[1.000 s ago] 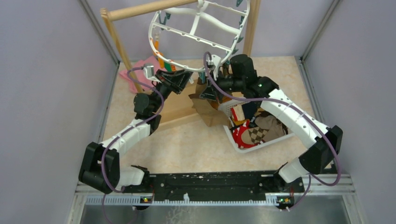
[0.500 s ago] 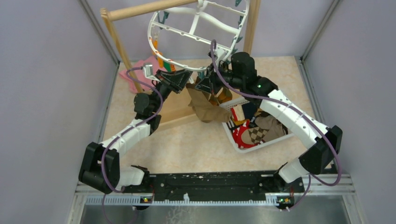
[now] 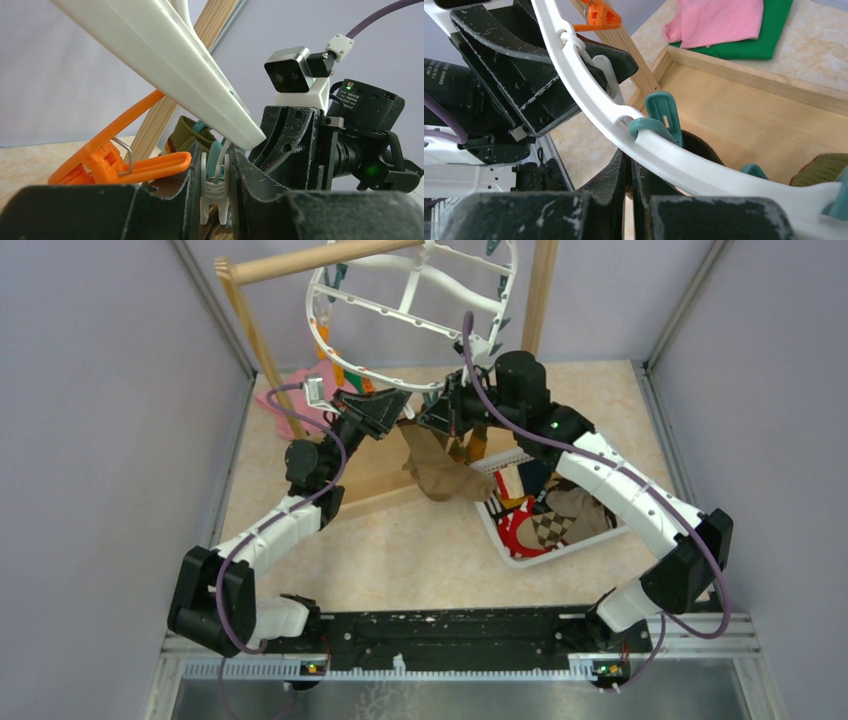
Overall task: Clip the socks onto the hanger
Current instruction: Clamp the sock onto the hanger.
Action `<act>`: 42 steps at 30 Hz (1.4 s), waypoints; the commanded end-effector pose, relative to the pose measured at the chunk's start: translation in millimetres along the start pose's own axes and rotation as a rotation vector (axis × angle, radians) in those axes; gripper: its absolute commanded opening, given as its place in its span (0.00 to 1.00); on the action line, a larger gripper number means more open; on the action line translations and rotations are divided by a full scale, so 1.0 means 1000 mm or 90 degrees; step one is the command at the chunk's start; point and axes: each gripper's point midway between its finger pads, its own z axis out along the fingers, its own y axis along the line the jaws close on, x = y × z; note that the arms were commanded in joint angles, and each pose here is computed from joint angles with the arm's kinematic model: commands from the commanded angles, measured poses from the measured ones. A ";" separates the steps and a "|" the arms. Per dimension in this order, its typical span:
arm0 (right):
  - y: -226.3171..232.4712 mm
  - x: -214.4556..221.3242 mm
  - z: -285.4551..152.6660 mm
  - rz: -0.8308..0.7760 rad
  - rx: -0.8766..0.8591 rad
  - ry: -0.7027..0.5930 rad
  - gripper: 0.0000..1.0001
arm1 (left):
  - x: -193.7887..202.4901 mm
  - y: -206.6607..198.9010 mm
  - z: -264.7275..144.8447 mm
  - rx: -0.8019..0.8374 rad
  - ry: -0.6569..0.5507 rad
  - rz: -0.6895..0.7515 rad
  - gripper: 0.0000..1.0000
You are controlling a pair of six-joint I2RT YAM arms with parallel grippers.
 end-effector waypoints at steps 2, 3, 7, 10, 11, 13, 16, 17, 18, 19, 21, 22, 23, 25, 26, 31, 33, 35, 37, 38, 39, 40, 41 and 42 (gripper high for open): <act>0.010 -0.022 -0.007 0.014 -0.005 -0.053 0.00 | -0.017 -0.022 -0.001 0.039 -0.035 -0.016 0.06; 0.009 -0.022 -0.008 0.018 0.000 -0.053 0.00 | -0.017 -0.022 -0.001 0.040 -0.035 -0.016 0.06; 0.008 -0.026 -0.011 0.040 -0.010 -0.057 0.00 | -0.015 -0.022 0.000 0.044 -0.031 -0.016 0.06; 0.008 -0.029 -0.014 0.051 -0.019 -0.062 0.00 | -0.013 -0.021 -0.001 0.047 -0.028 -0.014 0.06; 0.008 -0.029 -0.014 0.053 -0.021 -0.063 0.00 | -0.012 -0.021 -0.001 0.048 -0.028 -0.014 0.06; 0.007 -0.030 -0.016 0.060 -0.021 -0.064 0.00 | -0.012 -0.021 0.000 0.051 -0.027 -0.013 0.06; 0.007 -0.033 -0.018 0.071 -0.026 -0.069 0.00 | -0.010 -0.019 0.000 0.052 -0.024 -0.006 0.06; 0.007 -0.034 -0.019 0.074 -0.030 -0.070 0.00 | -0.009 -0.019 0.000 0.052 -0.023 -0.005 0.06; 0.008 -0.035 -0.020 0.075 -0.034 -0.071 0.00 | -0.009 -0.018 0.000 0.052 -0.022 -0.002 0.06; 0.010 -0.035 -0.020 0.076 -0.039 -0.071 0.00 | -0.008 -0.018 0.001 0.053 -0.022 0.000 0.06; 0.013 -0.035 -0.020 0.083 -0.050 -0.071 0.00 | -0.007 -0.017 0.001 0.054 -0.019 0.001 0.06; 0.014 -0.035 -0.020 0.086 -0.055 -0.070 0.00 | -0.006 -0.017 0.001 0.056 -0.018 0.003 0.06; 0.015 -0.036 -0.020 0.089 -0.060 -0.070 0.00 | -0.006 -0.017 0.002 0.059 -0.017 0.003 0.06; 0.019 -0.036 -0.019 0.095 -0.072 -0.067 0.00 | -0.004 -0.016 0.002 0.058 -0.016 0.005 0.06; 0.020 -0.036 -0.019 0.095 -0.080 -0.066 0.00 | -0.004 -0.015 0.002 0.059 -0.016 0.008 0.06; 0.024 -0.037 -0.019 0.098 -0.090 -0.065 0.00 | -0.004 -0.013 0.002 0.058 -0.017 0.024 0.06; 0.023 -0.037 -0.019 0.097 -0.089 -0.067 0.00 | -0.003 -0.013 0.002 0.061 -0.017 0.027 0.06; 0.016 -0.036 -0.019 0.094 -0.069 -0.067 0.00 | -0.005 -0.015 0.000 0.068 -0.027 0.036 0.06; 0.014 -0.036 -0.019 0.099 -0.071 -0.068 0.00 | -0.006 -0.016 0.000 0.071 -0.032 0.043 0.07; 0.015 -0.036 -0.019 0.101 -0.076 -0.068 0.00 | -0.007 -0.016 0.000 0.074 -0.033 0.047 0.07; 0.015 -0.035 -0.019 0.104 -0.077 -0.068 0.00 | -0.007 -0.018 -0.001 0.080 -0.034 0.051 0.08; 0.015 -0.036 -0.019 0.105 -0.078 -0.069 0.00 | -0.006 -0.019 -0.001 0.085 -0.034 0.051 0.10; 0.014 -0.036 -0.019 0.105 -0.078 -0.070 0.00 | -0.006 -0.021 -0.001 0.092 -0.035 0.052 0.12; 0.013 -0.037 -0.019 0.106 -0.078 -0.070 0.00 | -0.006 -0.022 -0.002 0.098 -0.036 0.053 0.14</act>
